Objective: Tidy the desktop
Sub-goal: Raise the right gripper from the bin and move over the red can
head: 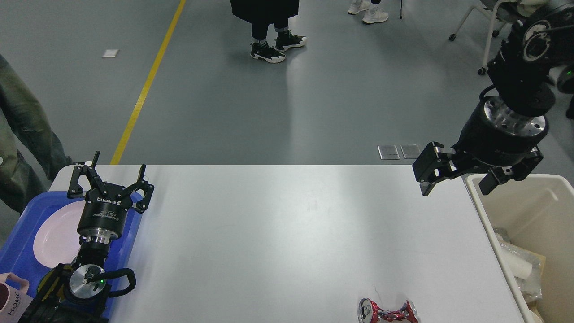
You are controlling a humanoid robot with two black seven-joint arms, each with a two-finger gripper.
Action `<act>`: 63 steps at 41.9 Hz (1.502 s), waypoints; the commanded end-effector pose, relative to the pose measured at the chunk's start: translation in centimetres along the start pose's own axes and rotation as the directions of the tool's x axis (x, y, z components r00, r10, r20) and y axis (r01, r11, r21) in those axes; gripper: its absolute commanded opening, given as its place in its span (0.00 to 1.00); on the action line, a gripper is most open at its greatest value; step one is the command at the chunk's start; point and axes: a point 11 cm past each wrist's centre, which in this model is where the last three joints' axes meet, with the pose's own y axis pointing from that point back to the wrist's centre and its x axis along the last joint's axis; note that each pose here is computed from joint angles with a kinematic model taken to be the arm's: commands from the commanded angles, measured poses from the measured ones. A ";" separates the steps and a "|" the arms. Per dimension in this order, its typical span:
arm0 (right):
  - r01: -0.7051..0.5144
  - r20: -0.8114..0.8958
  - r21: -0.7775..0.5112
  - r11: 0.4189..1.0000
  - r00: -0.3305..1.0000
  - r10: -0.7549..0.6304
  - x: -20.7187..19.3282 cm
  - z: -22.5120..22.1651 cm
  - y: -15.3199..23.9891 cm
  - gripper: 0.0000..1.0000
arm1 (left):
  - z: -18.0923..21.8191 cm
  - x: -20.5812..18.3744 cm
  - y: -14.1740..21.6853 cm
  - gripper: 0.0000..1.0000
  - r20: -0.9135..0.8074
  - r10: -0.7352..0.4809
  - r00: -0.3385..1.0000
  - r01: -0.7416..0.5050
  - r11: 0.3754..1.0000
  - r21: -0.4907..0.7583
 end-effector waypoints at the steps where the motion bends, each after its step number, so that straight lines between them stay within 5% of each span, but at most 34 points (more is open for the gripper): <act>1: 0.021 0.004 0.000 1.000 1.000 -0.021 -0.4 0.0 -1.0 1.00 | 0.0 0.0 0.0 0.97 0.000 0.000 1.000 0.000 1.000 0.000; 10: 0.012 0.092 0.041 0.999 0.996 -0.016 -0.5 -0.1 -2.9 1.00 | 0.0 0.0 0.0 0.97 0.000 0.001 1.000 -0.001 1.000 0.000; 19: 0.141 0.074 0.051 0.989 0.987 -0.145 -3.5 -1.4 -6.5 0.98 | 0.0 0.0 0.0 0.97 0.000 0.001 1.000 -0.001 1.000 0.000; 22: 0.130 0.135 0.085 0.988 0.981 -0.140 -3.6 -1.7 -7.7 0.87 | 0.0 0.0 0.0 0.97 0.000 0.000 1.000 0.000 1.000 0.000; 25: 0.106 0.246 0.110 0.988 0.960 -0.130 -3.8 -1.9 -9.3 0.92 | 0.0 0.0 0.0 0.97 0.000 0.000 1.000 0.000 1.000 0.000; 37: 0.057 0.823 -0.039 0.998 0.568 0.000 -5.9 -0.5 -15.5 0.96 | 0.0 0.0 0.0 0.97 0.000 0.001 1.000 -0.001 1.000 0.000; 42: 0.064 0.866 -0.084 0.994 0.499 0.041 -7.1 -1.1 -17.3 1.00 | 0.0 0.0 0.0 0.97 0.000 0.001 1.000 -0.001 1.000 0.000; 63: 0.154 0.970 0.095 0.984 0.209 -0.127 -10.2 -3.6 -25.8 0.99 | 0.0 0.0 0.0 0.97 0.000 0.001 1.000 -0.001 1.000 0.000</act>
